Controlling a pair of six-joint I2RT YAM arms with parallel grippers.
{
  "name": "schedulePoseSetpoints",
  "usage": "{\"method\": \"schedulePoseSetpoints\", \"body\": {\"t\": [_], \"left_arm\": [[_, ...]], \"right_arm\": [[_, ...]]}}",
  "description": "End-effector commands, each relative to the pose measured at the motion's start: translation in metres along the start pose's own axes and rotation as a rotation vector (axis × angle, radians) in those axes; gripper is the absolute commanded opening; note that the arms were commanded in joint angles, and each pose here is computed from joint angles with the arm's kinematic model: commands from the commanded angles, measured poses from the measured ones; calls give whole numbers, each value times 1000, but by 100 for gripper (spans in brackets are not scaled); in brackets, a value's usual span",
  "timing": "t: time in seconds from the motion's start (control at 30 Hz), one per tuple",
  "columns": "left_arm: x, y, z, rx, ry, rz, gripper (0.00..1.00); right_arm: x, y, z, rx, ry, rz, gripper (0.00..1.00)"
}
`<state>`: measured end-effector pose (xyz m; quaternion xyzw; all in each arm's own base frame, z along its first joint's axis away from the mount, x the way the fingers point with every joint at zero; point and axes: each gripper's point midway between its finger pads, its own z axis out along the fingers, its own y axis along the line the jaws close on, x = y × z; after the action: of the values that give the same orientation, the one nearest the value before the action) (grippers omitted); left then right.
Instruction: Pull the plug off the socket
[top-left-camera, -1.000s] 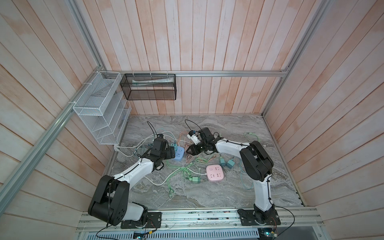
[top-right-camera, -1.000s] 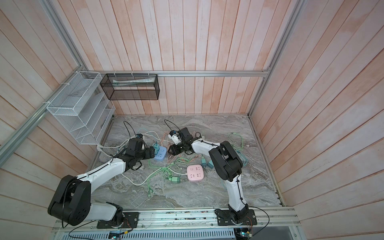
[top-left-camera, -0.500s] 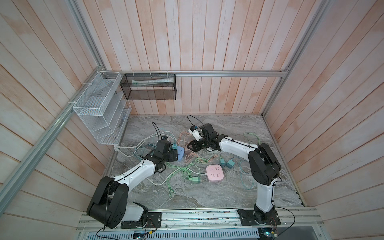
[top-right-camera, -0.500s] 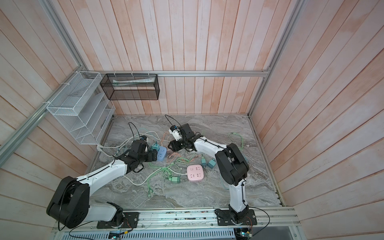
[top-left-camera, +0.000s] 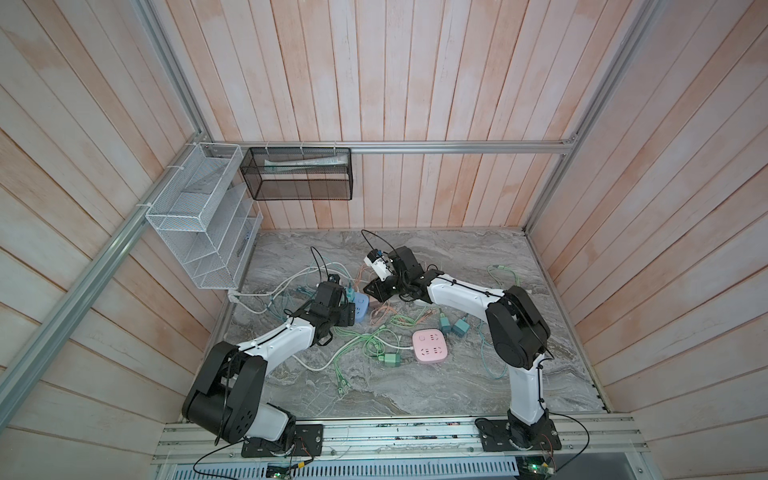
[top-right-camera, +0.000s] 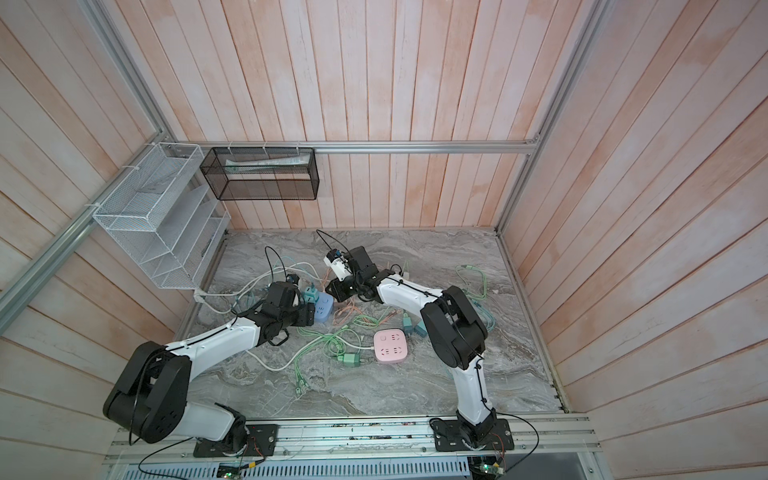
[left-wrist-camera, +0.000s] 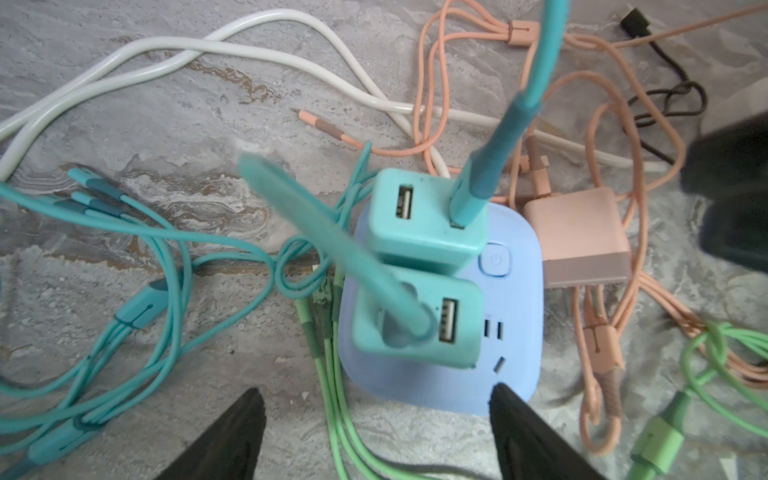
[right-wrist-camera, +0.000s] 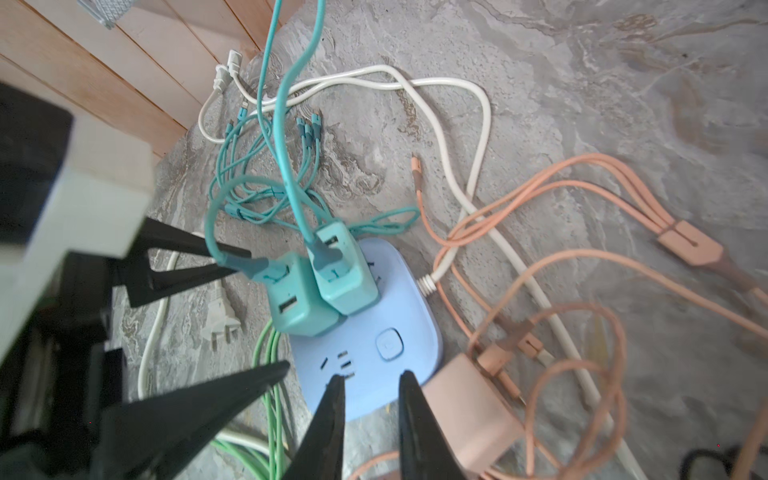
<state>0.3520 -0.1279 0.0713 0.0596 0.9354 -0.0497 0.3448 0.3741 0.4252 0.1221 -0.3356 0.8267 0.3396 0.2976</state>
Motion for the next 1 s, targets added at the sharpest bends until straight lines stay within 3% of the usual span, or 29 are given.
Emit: {"method": "schedulePoseSetpoints", "body": {"t": [0.0, 0.37, 0.8, 0.9, 0.97], "left_arm": [[-18, -5, 3, 11, -41, 26, 86], [-26, -8, 15, 15, -36, 29, 83], [-11, -5, 21, 4, 34, 17, 80], [-10, -6, 26, 1, 54, 21, 68], [-9, -6, 27, -1, 67, 24, 66]], "right_arm": [[6, -2, 14, -12, 41, -10, 18], [28, -12, 40, -25, 115, 17, 15], [31, -19, 48, -25, 133, 34, 15], [32, -20, 48, -20, 135, 34, 15], [31, -21, 46, -19, 137, 32, 15]]}}
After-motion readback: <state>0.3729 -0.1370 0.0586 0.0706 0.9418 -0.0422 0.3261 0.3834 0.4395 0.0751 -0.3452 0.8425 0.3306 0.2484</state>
